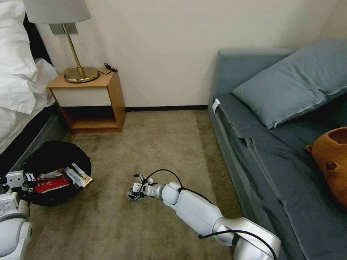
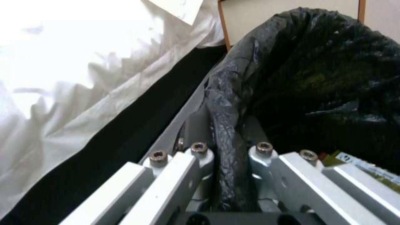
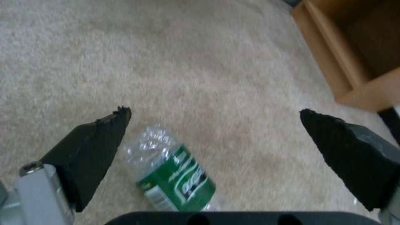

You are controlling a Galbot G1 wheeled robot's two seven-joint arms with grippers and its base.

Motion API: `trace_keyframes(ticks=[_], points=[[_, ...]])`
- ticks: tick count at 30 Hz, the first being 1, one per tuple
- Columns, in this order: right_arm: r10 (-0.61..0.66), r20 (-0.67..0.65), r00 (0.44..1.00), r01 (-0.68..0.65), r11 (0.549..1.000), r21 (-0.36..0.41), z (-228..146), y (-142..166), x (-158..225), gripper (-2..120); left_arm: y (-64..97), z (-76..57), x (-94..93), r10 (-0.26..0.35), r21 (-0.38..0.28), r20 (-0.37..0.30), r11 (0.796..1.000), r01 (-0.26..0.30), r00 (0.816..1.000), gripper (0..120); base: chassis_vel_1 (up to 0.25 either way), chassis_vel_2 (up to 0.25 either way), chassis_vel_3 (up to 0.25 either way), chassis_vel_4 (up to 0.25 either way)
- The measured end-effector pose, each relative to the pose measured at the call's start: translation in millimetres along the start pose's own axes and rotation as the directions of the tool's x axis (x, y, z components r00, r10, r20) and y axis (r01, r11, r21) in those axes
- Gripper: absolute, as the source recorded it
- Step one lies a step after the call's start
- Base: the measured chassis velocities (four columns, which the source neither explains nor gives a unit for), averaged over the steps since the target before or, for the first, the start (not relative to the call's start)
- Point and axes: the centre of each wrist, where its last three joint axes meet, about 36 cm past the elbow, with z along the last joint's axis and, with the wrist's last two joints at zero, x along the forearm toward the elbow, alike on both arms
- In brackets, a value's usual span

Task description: Pick up the trash bin, then pick up the garbage on the floor and place it into the trash bin.

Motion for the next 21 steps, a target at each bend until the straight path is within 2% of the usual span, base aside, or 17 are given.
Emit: trace_keyframes(ticks=[8, 21], points=[[-0.016, 0.031, 0.999, 0.015, 0.999, 0.033, -14, -6, -1, 100, -4.4, 2.1, -1.9, 0.009, 0.001, -0.002, 1.0, -0.009, 1.0, 4, -0.032, 0.041, 0.038, -0.026], [-0.024, 0.01, 1.0, 0.023, 0.998, 0.061, 6, -4, 21, 100, -9.7, 0.8, -6.3, 0.017, 0.003, 0.0, 1.0, -0.017, 1.0, 4, -0.027, 0.025, 0.024, -0.022]])
